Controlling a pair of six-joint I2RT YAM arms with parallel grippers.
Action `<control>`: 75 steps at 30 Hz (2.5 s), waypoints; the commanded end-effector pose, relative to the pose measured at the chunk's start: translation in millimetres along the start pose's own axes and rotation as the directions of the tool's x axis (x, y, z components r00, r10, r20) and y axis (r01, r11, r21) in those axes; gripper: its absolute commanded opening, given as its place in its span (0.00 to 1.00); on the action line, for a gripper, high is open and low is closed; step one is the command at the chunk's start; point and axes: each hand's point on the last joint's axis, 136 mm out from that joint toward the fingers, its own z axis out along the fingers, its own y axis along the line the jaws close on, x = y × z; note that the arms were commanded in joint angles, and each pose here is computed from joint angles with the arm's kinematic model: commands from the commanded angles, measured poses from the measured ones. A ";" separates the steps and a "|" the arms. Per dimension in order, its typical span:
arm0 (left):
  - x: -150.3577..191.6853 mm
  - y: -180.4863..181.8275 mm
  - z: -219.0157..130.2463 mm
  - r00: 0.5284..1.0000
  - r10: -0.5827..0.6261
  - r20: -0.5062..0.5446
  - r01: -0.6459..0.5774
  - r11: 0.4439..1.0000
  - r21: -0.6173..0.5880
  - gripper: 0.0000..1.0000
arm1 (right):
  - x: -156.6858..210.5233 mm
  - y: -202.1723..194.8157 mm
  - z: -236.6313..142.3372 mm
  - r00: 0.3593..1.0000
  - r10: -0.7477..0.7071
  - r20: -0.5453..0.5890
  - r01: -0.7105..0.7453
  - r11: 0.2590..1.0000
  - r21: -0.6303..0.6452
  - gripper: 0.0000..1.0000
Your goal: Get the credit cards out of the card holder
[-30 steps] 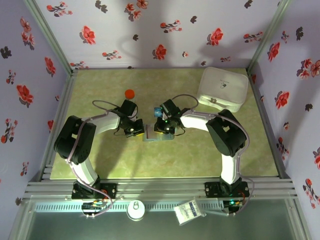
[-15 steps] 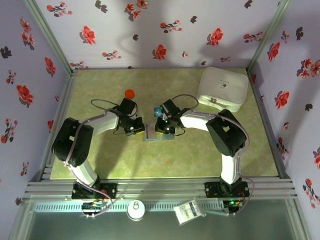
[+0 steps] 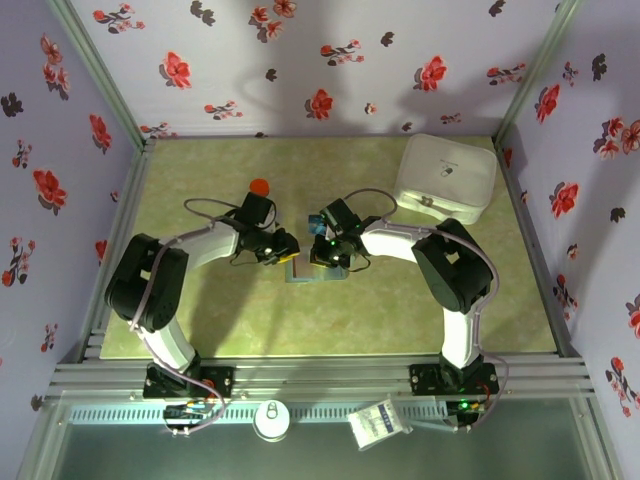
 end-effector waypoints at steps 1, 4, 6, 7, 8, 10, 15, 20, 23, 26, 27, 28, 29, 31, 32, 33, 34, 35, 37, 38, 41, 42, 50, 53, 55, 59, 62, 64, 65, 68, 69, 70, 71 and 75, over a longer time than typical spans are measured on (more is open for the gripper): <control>0.2 -7.0 5.9 1.000 -0.006 -0.022 0.007 1.000 0.017 0.26 | 2.8 -6.8 -5.3 1.000 -0.014 0.000 0.014 1.000 0.022 0.13; 0.2 -6.6 8.0 1.000 -0.006 -0.026 0.007 1.000 0.013 0.26 | 2.7 -7.1 -5.7 1.000 -0.012 -0.001 0.012 1.000 0.022 0.13; 0.8 -7.4 8.8 1.000 -0.004 -0.030 0.005 1.000 0.015 0.26 | 3.2 -6.9 -5.5 1.000 -0.012 -0.002 0.012 1.000 0.021 0.13; 1.5 -8.0 9.6 0.999 -0.003 -0.033 0.004 1.000 0.017 0.26 | 3.4 -7.5 -5.4 1.000 -0.011 -0.003 0.011 1.000 0.021 0.13; 1.3 -7.2 10.3 0.999 -0.005 -0.034 0.006 1.000 0.016 0.25 | 3.3 -6.9 -5.5 1.000 -0.012 -0.003 0.012 1.000 0.020 0.13; 1.7 -7.5 11.8 0.999 -0.005 -0.038 0.006 1.000 0.015 0.25 | 3.9 -7.3 -5.7 1.000 -0.011 -0.004 0.011 1.000 0.020 0.13; 2.2 -6.6 14.7 0.999 -0.005 -0.042 0.005 1.000 0.008 0.26 | 5.1 -7.9 -5.0 1.000 -0.009 -0.010 0.009 1.000 0.021 0.13; 1.6 -2.5 13.3 0.999 0.008 -0.034 -0.009 1.000 -0.024 0.27 | 4.9 -7.2 -5.5 1.000 -0.010 -0.010 0.010 1.000 0.019 0.13; 1.6 -1.5 13.1 0.999 0.013 -0.033 -0.014 0.999 -0.034 0.27 | 4.8 -6.8 -5.8 1.000 -0.010 -0.010 0.010 1.000 0.017 0.13; 2.7 -0.6 14.1 0.999 0.014 -0.038 -0.016 0.999 -0.043 0.28 | 5.4 -8.3 -5.1 1.000 -0.008 -0.013 0.009 1.000 0.020 0.13; 3.0 -0.2 14.3 0.999 0.018 -0.038 -0.020 0.999 -0.050 0.28 | 5.7 -8.1 -5.1 1.000 -0.010 -0.014 0.010 1.000 0.021 0.14; 3.0 0.1 13.9 0.999 0.020 -0.036 -0.022 0.998 -0.056 0.29 | 5.8 -7.8 -5.2 1.000 -0.010 -0.014 0.011 1.000 0.020 0.14; 2.8 0.0 13.6 0.999 0.023 -0.033 -0.025 0.998 -0.059 0.29 | 6.2 -7.8 -4.9 1.000 -0.009 -0.015 0.009 1.000 0.020 0.14; 2.9 0.3 13.1 0.999 0.026 -0.032 -0.028 0.997 -0.065 0.30 | 6.1 -8.2 -4.9 1.000 -0.010 -0.015 0.010 1.000 0.020 0.14; 3.3 1.0 13.0 0.999 0.027 -0.032 -0.030 0.997 -0.072 0.31 | 6.6 -8.8 -4.9 1.000 -0.008 -0.016 0.009 1.000 0.021 0.14; 2.6 0.8 12.5 0.999 0.032 -0.029 -0.034 0.997 -0.075 0.31 | 6.5 -8.7 -4.8 1.000 -0.009 -0.016 0.009 1.000 0.021 0.14; 2.8 1.4 12.4 0.999 0.034 -0.029 -0.036 0.996 -0.080 0.31 | 6.3 -8.5 -4.8 1.000 -0.009 -0.016 0.009 1.000 0.020 0.14; 3.1 2.3 12.3 0.999 0.035 -0.029 -0.037 0.995 -0.087 0.31 | 6.6 -8.7 -4.9 1.000 -0.008 -0.016 0.008 1.000 0.021 0.14; 3.4 3.5 11.9 0.999 0.040 -0.028 -0.043 0.994 -0.100 0.31 | 7.0 -9.3 -4.9 1.000 -0.008 -0.016 0.009 1.000 0.022 0.14; 3.3 3.7 12.0 0.999 0.041 -0.027 -0.043 0.994 -0.101 0.31 | 7.2 -9.4 -5.1 1.000 -0.009 -0.016 0.009 1.000 0.021 0.14; 4.5 5.4 13.5 0.999 0.040 -0.032 -0.043 0.993 -0.106 0.31 | 8.0 -10.8 -4.5 1.000 -0.008 -0.017 0.008 1.000 0.024 0.14; 5.0 5.5 14.2 0.999 0.039 -0.033 -0.042 0.993 -0.107 0.31 | 8.4 -11.4 -4.2 1.000 -0.007 -0.018 0.007 1.000 0.025 0.14; 6.5 -1.5 19.4 0.999 0.035 -0.041 -0.038 0.996 -0.077 0.28 | 8.7 -10.5 -4.3 1.000 -0.004 -0.018 0.005 1.000 0.019 0.13; 5.7 -4.9 20.7 0.998 0.035 -0.042 -0.038 0.997 -0.063 0.23 | 8.5 -10.4 -4.3 1.000 -0.004 -0.017 0.004 1.000 0.018 0.13; 6.4 -6.3 21.4 0.998 0.033 -0.046 -0.036 0.998 -0.061 0.21 | 9.1 -10.7 -4.1 1.000 -0.004 -0.019 0.005 1.000 0.018 0.13; 4.6 -11.5 17.7 0.999 0.036 -0.035 -0.038 0.998 -0.045 0.16 | 9.3 -10.4 -4.3 1.000 -0.004 -0.018 0.004 1.000 0.015 0.13; 3.6 -16.8 13.8 0.999 0.038 -0.028 -0.039 0.999 -0.031 0.15 | 7.5 -7.2 -7.6 1.000 -0.009 -0.008 0.009 1.000 0.006 0.14; 3.0 -21.0 11.2 0.999 0.040 -0.026 -0.040 0.999 -0.020 0.15 | 5.8 -4.3 -13.0 1.000 -0.016 0.008 0.016 1.000 0.001 0.17; 2.4 -23.5 9.6 0.999 0.040 -0.023 -0.040 0.999 -0.014 0.15 | 4.3 -2.9 -16.4 1.000 -0.020 0.018 0.020 1.000 -0.001 0.18; 2.6 -31.8 5.8 0.999 0.044 -0.021 -0.044 0.999 0.004 0.16 | -1.1 -1.0 -28.5 0.998 -0.028 0.054 0.028 1.000 -0.001 0.22; 2.1 -34.9 4.2 0.999 0.048 -0.019 -0.048 0.999 0.009 0.16 | -3.0 -1.5 -33.3 0.997 -0.027 0.067 0.027 1.000 -0.001 0.22; 2.2 -38.4 3.2 0.998 0.053 -0.019 -0.053 0.999 0.012 0.16 | -5.0 -3.5 -37.3 0.997 -0.024 0.079 0.024 1.000 0.001 0.22; 2.9 -40.4 3.0 0.998 0.056 -0.021 -0.056 0.998 0.013 0.16 | -6.4 -4.7 -41.7 0.996 -0.021 0.089 0.021 1.000 0.000 0.23; 3.8 -50.8 2.8 0.997 0.071 -0.023 -0.070 0.997 0.018 0.16 | -12.0 -14.9 -59.9 0.991 0.001 0.131 -0.001 1.000 0.000 0.23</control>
